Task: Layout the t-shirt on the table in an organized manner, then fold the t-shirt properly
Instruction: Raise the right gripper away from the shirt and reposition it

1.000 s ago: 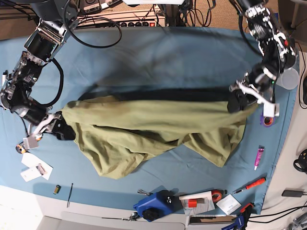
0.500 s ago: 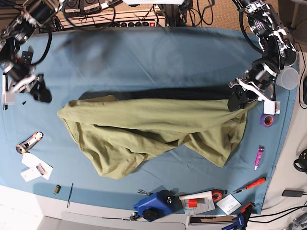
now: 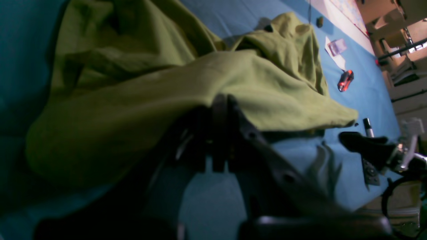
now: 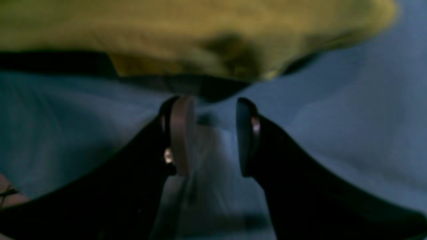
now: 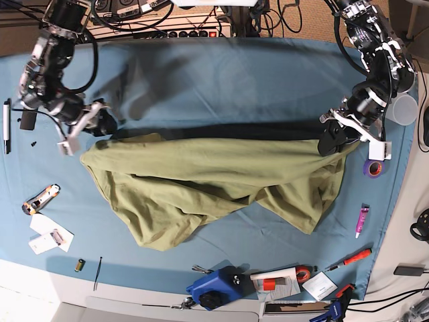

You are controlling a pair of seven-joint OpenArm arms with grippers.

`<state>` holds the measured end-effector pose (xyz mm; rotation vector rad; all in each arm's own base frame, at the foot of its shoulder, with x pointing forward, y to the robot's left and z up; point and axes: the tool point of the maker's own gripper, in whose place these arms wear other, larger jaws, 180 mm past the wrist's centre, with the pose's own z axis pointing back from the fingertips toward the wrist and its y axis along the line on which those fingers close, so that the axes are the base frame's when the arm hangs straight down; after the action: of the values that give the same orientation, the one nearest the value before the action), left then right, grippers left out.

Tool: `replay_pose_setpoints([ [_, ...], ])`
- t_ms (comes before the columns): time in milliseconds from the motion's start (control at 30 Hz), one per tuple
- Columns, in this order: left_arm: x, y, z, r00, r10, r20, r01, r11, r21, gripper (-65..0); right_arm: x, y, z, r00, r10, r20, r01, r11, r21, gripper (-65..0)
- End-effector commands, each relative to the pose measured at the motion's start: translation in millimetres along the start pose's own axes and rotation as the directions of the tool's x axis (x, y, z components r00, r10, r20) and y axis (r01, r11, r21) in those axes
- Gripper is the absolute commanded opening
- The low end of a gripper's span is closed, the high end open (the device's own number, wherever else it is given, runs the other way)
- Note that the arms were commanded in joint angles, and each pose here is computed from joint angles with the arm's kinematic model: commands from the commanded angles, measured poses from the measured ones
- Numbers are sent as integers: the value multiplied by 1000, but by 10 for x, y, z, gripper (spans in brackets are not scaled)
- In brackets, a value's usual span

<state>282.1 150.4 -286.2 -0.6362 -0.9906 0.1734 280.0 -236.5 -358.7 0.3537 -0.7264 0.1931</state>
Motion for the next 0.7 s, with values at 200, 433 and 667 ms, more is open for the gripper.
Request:
replay_pose_setpoints([
  [200, 156, -84, 18, 998, -20, 55, 22, 999, -31, -650, 436, 49, -95, 988, 129, 80, -128, 991, -27, -438],
  [433, 161, -95, 19, 998, -17, 58, 19, 999, -37, -650, 438, 257, -340, 964, 265, 16, -265, 964, -15, -438],
  [667, 162, -96, 18, 998, -17, 59, 19, 999, -38, -650, 389, 327, -459, 935, 354, -17, -354, 935, -30, -438],
])
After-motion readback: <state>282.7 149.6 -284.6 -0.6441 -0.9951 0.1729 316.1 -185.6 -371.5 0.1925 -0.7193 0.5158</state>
